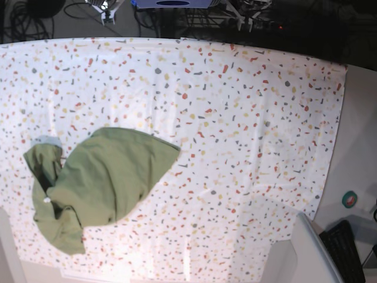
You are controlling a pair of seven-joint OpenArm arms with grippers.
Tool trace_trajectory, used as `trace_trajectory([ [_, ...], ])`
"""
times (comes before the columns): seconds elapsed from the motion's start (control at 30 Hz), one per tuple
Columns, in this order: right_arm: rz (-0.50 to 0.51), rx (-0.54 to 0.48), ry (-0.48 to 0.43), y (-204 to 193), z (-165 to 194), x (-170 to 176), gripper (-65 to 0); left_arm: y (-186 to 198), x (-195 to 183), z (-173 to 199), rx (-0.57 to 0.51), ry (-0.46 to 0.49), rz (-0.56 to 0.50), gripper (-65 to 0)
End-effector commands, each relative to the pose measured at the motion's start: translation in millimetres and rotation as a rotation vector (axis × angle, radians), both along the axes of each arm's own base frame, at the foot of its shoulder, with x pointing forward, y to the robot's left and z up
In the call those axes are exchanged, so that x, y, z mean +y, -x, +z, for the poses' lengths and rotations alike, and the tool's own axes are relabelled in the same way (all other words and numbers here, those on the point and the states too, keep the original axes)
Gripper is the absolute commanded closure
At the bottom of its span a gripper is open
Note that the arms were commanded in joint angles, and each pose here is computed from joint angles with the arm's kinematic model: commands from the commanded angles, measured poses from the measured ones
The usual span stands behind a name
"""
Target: Layout the t-shirt on the table in an organized manner, then fold the t-shirt properly
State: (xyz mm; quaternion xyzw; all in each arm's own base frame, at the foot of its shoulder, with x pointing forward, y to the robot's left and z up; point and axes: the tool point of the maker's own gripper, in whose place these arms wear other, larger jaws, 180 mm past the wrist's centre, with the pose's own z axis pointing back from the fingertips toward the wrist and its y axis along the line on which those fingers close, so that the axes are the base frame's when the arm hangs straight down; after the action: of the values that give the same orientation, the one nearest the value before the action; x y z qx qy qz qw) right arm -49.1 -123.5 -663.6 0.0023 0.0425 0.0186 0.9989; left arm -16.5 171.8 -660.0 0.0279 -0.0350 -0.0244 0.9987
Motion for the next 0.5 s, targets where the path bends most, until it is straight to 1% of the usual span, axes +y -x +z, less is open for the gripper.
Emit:
trace_trajectory([
  [0.0,0.000,0.008,-0.001,4.1,0.3,-1.3,0.0,2.1,3.8,0.4,0.002,-0.010,0.000,-7.2],
  [0.03,0.000,0.008,-0.001,4.1,0.3,-1.3,0.0,2.1,3.8,0.4,0.002,-0.010,0.000,-12.0],
  [0.1,0.000,0.008,-0.001,4.1,0.3,-1.3,0.0,2.1,2.8,0.3,0.002,-0.009,0.000,-24.8],
  [0.17,0.000,0.008,-0.001,4.1,0.3,-1.3,0.0,2.1,2.1,0.3,0.003,-0.008,-0.008,-35.9],
  [0.2,0.000,0.008,-0.001,4.1,0.3,-1.3,0.0,2.1,2.4,0.3,0.002,-0.008,-0.005,-39.7],
  [0.23,0.000,0.008,-0.001,4.1,0.3,-1.3,0.0,2.1,2.7,0.3,0.002,-0.009,-0.002,-41.6],
  [0.33,0.000,0.008,-0.001,4.1,0.3,-1.3,0.0,2.1,3.7,0.4,0.002,-0.010,-0.002,-42.0],
  [0.43,0.001,0.008,-0.001,4.1,0.3,-1.3,0.0,3.1,3.7,0.4,0.004,-0.010,-0.002,-41.5],
  [0.47,0.001,0.008,0.001,4.1,0.3,-1.5,0.0,3.1,3.7,0.4,0.004,-0.010,-0.002,-39.5],
])
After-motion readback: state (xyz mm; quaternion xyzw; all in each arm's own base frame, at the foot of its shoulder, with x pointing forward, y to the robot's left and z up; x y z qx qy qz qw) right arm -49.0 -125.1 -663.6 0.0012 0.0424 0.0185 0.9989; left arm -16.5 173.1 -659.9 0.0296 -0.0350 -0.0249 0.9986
